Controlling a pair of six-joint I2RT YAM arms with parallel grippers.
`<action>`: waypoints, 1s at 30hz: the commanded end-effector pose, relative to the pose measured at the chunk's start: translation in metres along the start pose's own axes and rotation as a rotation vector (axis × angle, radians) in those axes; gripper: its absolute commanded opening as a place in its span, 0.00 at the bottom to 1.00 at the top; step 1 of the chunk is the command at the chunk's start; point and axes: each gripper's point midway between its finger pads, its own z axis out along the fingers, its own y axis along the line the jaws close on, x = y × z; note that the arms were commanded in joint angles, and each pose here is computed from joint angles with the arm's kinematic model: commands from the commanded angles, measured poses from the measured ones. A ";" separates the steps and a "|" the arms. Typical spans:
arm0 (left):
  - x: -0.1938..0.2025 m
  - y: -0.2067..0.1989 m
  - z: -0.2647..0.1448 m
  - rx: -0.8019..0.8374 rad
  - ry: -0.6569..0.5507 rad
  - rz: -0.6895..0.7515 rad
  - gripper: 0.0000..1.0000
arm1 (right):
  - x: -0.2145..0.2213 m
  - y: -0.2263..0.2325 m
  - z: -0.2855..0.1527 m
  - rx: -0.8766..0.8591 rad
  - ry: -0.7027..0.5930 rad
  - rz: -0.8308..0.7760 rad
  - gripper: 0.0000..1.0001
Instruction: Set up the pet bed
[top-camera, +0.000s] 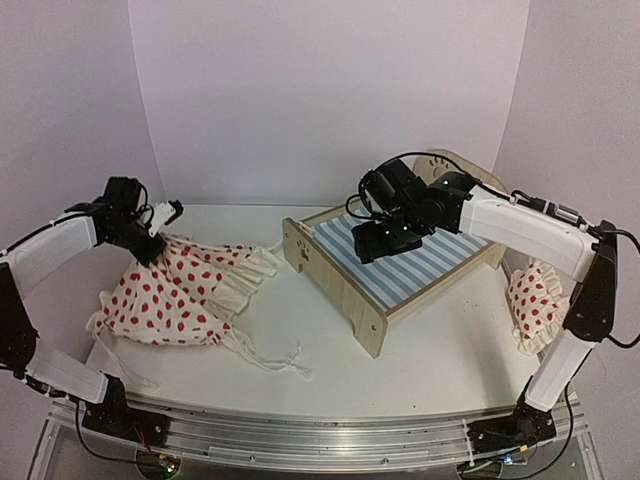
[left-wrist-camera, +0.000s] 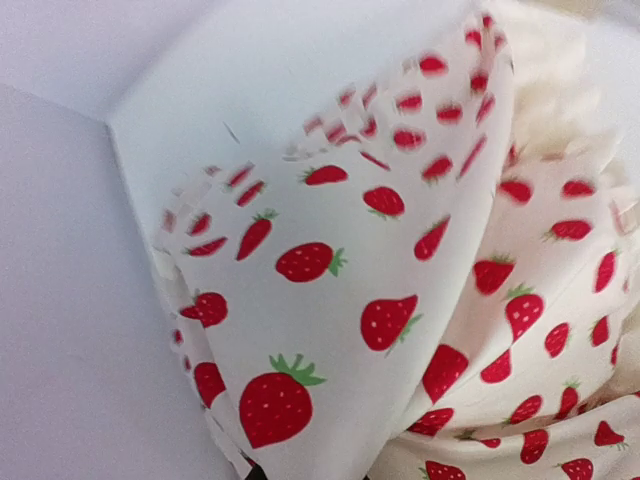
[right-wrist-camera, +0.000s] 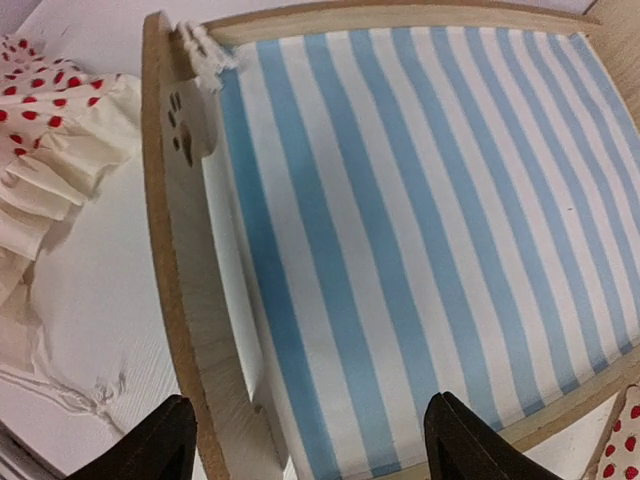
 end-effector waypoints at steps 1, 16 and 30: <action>-0.108 0.078 -0.102 -0.281 -0.354 0.114 0.00 | -0.010 -0.034 0.009 0.122 -0.009 0.104 0.73; -0.238 0.146 -0.293 -0.520 -0.841 0.161 0.00 | 0.011 0.034 0.088 -0.116 0.199 0.090 0.67; -0.281 0.165 -0.355 -0.600 -1.035 0.155 0.00 | -0.015 0.189 0.120 -0.383 0.112 0.202 0.64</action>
